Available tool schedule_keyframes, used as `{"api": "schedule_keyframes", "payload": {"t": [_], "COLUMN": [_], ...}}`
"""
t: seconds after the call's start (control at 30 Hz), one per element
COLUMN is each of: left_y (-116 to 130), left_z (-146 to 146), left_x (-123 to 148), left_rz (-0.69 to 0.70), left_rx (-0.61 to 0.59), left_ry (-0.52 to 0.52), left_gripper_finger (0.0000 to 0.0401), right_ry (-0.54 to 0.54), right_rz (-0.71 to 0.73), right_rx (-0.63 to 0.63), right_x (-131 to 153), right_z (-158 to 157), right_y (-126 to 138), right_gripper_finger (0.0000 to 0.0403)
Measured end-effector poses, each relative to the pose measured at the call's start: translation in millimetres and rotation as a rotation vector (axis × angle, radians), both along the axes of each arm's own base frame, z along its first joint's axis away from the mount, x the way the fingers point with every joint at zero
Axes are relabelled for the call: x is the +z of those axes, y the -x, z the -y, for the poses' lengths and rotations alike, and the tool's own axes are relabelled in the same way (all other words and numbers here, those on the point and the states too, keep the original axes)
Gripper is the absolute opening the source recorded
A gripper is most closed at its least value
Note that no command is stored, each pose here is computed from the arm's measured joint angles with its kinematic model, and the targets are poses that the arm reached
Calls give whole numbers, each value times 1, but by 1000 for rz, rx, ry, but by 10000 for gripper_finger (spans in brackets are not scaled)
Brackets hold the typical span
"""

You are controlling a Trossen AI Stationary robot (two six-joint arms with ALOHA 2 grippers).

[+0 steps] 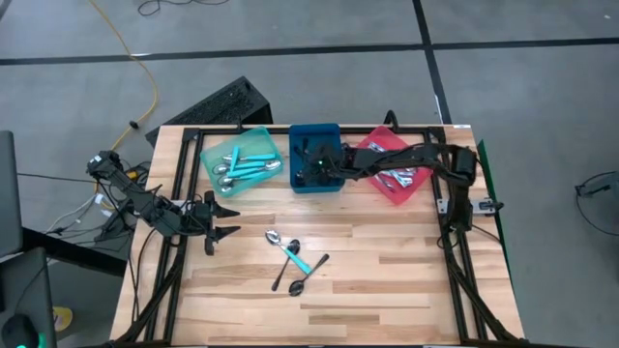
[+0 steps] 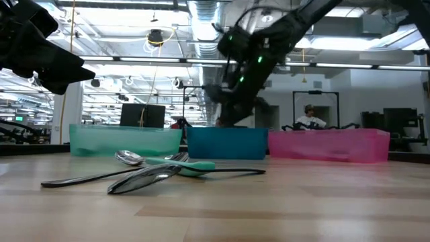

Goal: Sort silverware by color (type)
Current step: Put the blue spoon into the light blue bin

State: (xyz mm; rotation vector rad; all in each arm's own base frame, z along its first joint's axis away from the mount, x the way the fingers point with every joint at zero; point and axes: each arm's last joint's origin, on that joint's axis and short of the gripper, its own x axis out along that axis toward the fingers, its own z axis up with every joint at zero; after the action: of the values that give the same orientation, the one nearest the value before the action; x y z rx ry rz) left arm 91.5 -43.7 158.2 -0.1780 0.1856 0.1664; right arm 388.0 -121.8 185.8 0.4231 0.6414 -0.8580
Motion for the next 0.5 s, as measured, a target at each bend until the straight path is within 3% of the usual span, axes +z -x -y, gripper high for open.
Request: {"api": "schedule_keyframes", "payload": {"t": [0.27,0.5], "left_y": [0,0], "left_z": [0,0], "left_x": [0,-1], "left_rz": [-1,-6], "left_rx": [0,6], "left_ry": [4,-2], "left_gripper_finger": [194,194], "right_ry": [32,52], "right_rz": [39,104], "right_rx": [241,376], "right_x": [47,60], "right_z": [-32,-84], "right_y": [-2,-9], "right_gripper_finger": [131,131]}}
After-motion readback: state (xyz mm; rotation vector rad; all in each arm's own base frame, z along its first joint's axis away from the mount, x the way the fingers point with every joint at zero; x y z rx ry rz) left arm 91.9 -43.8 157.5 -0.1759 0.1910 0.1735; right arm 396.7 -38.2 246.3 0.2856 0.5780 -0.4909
